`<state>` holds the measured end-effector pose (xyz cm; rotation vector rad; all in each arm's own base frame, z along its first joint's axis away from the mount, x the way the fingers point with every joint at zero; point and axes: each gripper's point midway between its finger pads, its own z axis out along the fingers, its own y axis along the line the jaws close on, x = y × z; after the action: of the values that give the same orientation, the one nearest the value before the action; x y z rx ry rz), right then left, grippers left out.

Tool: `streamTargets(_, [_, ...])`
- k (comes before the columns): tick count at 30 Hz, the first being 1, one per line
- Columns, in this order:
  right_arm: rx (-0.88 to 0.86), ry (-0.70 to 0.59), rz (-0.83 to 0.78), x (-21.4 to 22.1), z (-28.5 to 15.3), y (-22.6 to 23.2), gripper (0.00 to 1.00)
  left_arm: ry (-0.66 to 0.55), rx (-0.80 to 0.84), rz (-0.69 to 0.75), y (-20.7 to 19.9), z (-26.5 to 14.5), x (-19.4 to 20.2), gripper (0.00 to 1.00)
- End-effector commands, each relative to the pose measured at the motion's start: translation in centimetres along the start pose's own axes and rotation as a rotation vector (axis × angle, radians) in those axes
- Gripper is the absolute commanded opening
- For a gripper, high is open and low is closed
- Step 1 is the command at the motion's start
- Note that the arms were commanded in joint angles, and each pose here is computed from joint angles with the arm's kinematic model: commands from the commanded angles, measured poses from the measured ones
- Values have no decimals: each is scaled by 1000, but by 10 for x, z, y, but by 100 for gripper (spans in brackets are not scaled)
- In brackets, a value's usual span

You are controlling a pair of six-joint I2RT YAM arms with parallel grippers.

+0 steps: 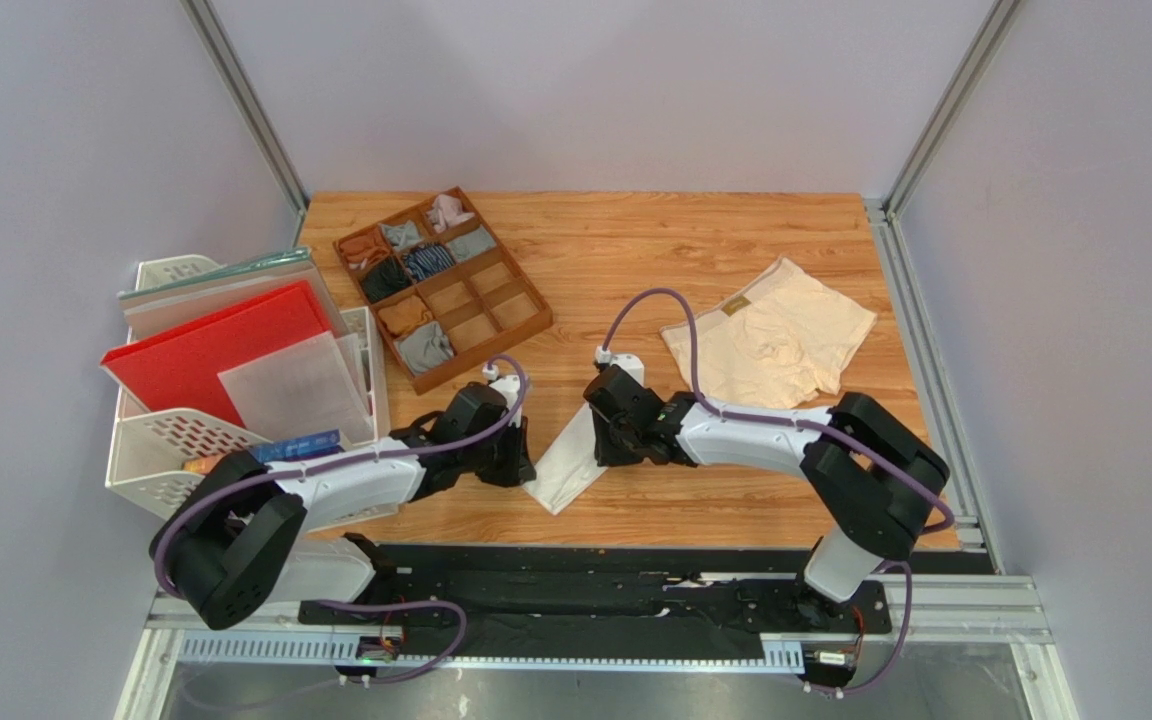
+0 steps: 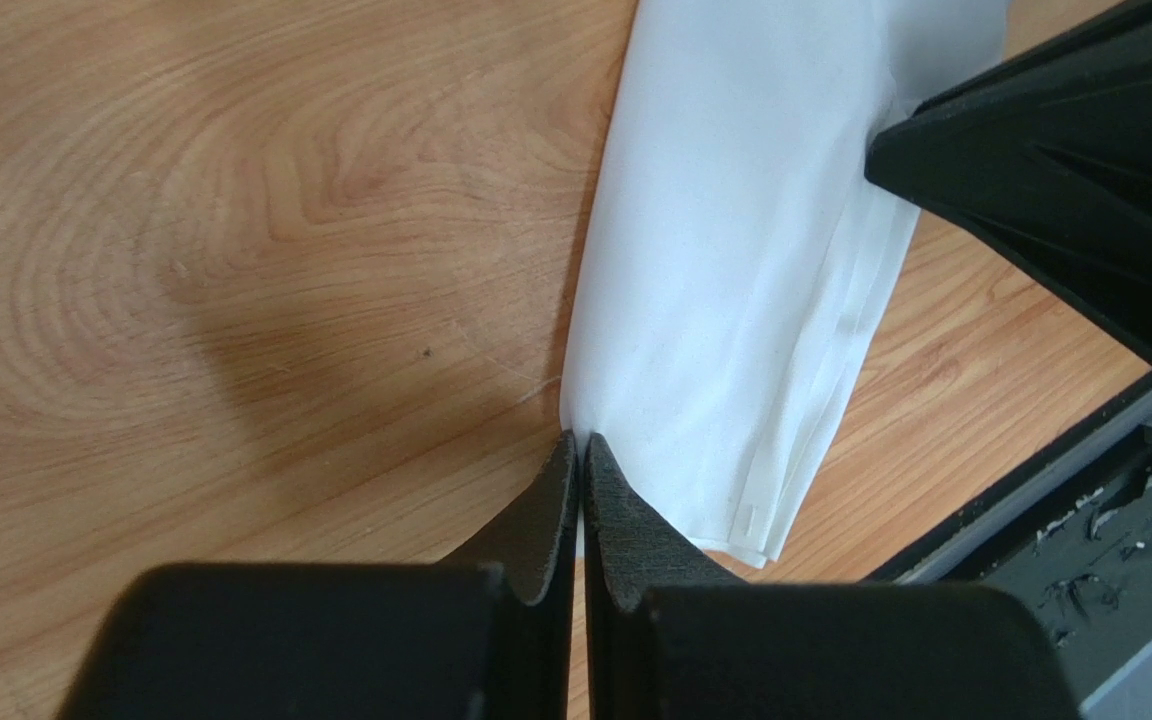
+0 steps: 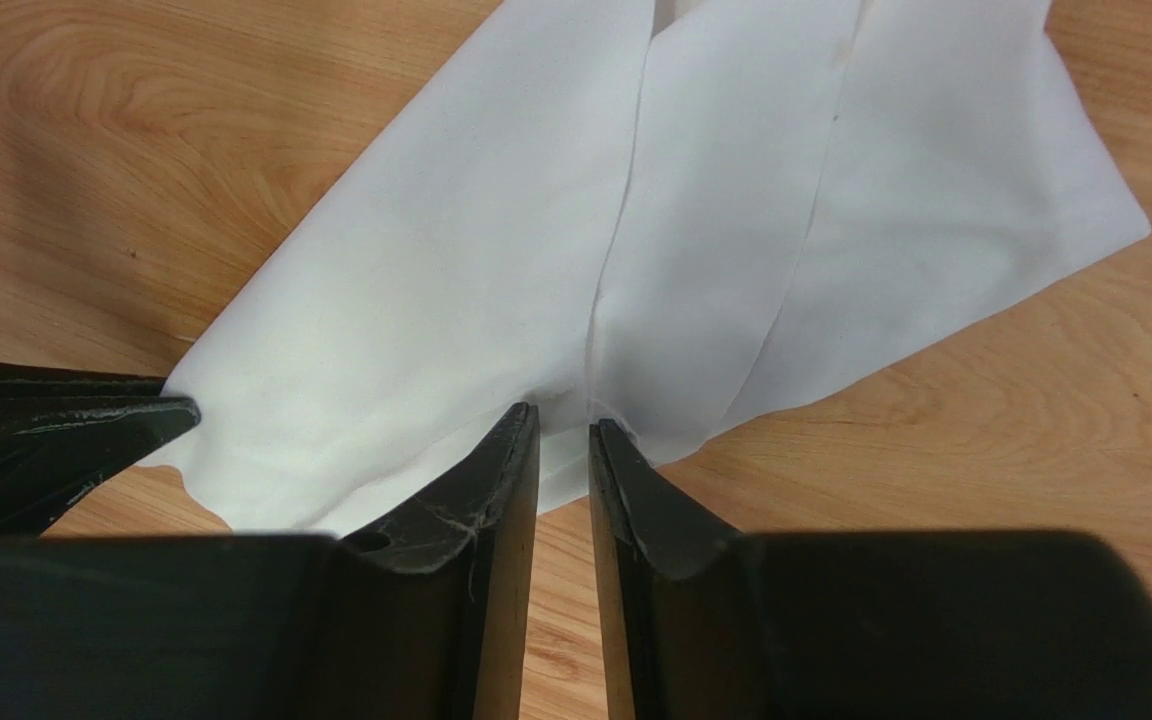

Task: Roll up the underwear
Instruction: Adjust the underwear at the center of the board.

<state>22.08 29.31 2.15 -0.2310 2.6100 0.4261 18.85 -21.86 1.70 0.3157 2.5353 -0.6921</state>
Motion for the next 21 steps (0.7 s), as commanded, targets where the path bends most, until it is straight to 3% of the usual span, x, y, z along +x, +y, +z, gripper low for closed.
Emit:
streamTargets(1, [-1,-54,-30,-19,-10,4,27,13,49,-32,-9,-2,4,0])
streamTargets(7, [-11,-116,-62,-21,-55,18,38,-27,96,-112,-20,-13,3,0])
streamTargets(14, [-62,-138,13,1,-81,30,38,-82,109,-202,-31,-14,3,0])
streamTargets(21, [-82,-83,31,36,-78,40,41,-72,102,-269,-43,-6,12,0])
